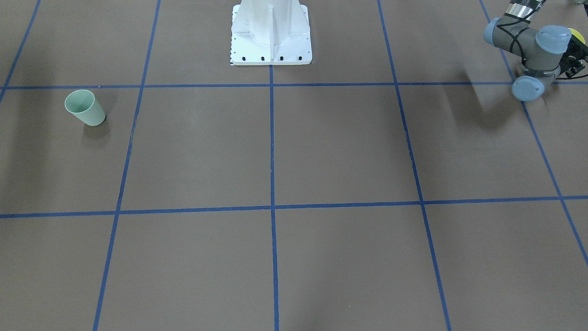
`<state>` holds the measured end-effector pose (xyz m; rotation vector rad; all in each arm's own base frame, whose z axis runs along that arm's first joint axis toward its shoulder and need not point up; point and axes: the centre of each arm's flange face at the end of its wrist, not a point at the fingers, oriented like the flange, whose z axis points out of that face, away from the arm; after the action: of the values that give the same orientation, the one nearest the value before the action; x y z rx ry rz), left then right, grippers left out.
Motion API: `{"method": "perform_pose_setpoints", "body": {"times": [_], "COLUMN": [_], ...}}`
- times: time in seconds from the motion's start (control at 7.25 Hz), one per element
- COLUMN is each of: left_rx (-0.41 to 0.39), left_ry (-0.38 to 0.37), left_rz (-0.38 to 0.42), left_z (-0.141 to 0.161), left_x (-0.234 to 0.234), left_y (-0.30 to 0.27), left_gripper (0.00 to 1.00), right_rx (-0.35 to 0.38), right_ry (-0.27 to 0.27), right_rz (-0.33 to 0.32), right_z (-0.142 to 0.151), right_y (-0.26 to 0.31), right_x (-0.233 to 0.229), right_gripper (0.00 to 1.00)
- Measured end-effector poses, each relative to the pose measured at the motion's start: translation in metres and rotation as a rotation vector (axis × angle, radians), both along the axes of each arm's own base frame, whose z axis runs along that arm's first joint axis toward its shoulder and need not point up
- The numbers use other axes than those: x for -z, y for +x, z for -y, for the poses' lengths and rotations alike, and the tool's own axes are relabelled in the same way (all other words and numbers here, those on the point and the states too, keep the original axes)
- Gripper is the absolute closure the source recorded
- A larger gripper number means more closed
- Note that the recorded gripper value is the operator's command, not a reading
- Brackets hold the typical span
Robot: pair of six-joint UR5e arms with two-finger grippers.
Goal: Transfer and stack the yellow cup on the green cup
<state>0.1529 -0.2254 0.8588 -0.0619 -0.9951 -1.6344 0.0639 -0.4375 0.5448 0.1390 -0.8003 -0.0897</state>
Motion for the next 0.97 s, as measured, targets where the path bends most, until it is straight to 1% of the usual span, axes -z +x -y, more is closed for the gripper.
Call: {"method": "perform_pose_setpoints", "body": {"times": [0.41, 0.97], "left_rx": [0.014, 0.029], "left_ry": [-0.023, -0.066], "left_rz": [-0.014, 0.016], "left_z": [-0.005, -0.019], "left_x": [0.0, -0.013], "left_y": [0.004, -0.009], "left_gripper": [0.0, 0.0], "right_rx": [0.0, 0.0], "right_ry": [-0.005, -0.005], "right_rz": [0.001, 0.001], "right_z": [0.0, 0.0], "right_y": [0.0, 0.0], "right_x": [-0.001, 0.0], "right_gripper": [0.01, 0.01]}}
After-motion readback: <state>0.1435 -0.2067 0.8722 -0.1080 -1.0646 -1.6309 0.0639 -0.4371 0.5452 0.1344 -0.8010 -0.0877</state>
